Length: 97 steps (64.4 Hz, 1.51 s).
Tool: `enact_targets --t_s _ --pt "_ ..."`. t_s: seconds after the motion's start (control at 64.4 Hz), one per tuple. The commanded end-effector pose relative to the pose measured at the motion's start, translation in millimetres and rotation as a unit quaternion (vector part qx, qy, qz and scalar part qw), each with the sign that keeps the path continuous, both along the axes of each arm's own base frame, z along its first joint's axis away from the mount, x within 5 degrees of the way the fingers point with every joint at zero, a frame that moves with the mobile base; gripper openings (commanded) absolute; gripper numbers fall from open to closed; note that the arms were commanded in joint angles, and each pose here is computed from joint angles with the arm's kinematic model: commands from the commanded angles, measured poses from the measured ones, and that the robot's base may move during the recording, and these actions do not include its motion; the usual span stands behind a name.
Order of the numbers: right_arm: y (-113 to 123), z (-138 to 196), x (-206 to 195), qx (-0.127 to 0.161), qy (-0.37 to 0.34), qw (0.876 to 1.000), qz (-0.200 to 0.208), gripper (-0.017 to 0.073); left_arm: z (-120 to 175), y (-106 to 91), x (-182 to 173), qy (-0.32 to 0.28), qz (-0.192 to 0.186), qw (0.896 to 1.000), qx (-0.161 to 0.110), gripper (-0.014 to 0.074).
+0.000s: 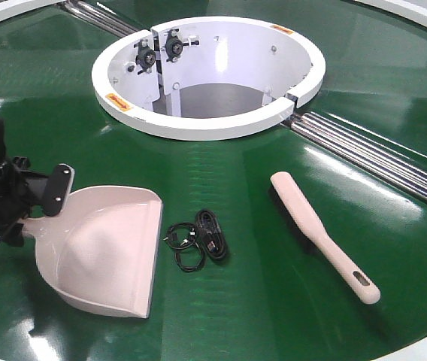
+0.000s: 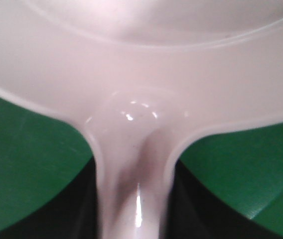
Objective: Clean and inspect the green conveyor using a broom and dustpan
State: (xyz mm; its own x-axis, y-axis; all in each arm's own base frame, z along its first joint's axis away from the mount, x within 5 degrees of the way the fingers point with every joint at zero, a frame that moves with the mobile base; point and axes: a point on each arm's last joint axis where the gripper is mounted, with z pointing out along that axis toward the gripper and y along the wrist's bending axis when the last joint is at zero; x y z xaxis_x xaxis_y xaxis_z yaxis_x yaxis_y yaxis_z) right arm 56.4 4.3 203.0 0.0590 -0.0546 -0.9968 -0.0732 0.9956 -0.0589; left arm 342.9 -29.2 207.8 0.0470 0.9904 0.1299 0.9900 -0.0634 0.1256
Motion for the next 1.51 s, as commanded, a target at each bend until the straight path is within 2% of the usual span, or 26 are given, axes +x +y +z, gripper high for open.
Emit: enact_targets --t_s 0.0,0.031,0.171,0.264,0.388,0.466,0.699,1.49 --pt "0.0 5.8 -1.3 -0.002 -0.039 0.999 -0.001 -0.0008 28.2 -11.8 -2.5 -0.043 -0.022 0.999 -0.003 0.0022" --pt "0.0 5.8 -1.3 -0.002 -0.039 0.999 -0.001 -0.0008 29.2 -15.8 -3.6 -0.043 -0.027 0.999 -0.004 -0.0008" --pt "0.0 5.8 -1.3 -0.002 -0.039 0.999 -0.001 -0.0008 36.2 -25.1 -8.9 -0.048 -0.030 0.998 -0.006 -0.0008" --pt "0.0 5.8 -1.3 -0.002 -0.039 0.999 -0.001 -0.0008 42.1 -26.6 -12.1 -0.043 -0.001 0.999 -0.009 -0.0008" --pt "0.0 5.9 -1.4 -0.001 -0.040 0.999 -0.001 -0.0008 50.8 -24.6 -14.8 -0.028 0.033 0.999 0.009 -0.0008" --pt "0.0 5.8 -1.4 -0.002 -0.039 0.999 -0.001 -0.0008 55.4 -24.0 -14.9 -0.026 0.056 0.998 0.011 -0.0008" --pt "0.0 5.8 -1.4 -0.002 -0.039 0.999 -0.001 -0.0008 58.9 -26.2 -14.5 -0.030 0.078 0.996 0.012 -0.0008" --pt "0.0 5.9 -1.4 -0.001 -0.040 0.999 -0.001 -0.0008 58.5 -26.9 -13.0 -0.036 0.077 0.996 0.009 -0.0007"
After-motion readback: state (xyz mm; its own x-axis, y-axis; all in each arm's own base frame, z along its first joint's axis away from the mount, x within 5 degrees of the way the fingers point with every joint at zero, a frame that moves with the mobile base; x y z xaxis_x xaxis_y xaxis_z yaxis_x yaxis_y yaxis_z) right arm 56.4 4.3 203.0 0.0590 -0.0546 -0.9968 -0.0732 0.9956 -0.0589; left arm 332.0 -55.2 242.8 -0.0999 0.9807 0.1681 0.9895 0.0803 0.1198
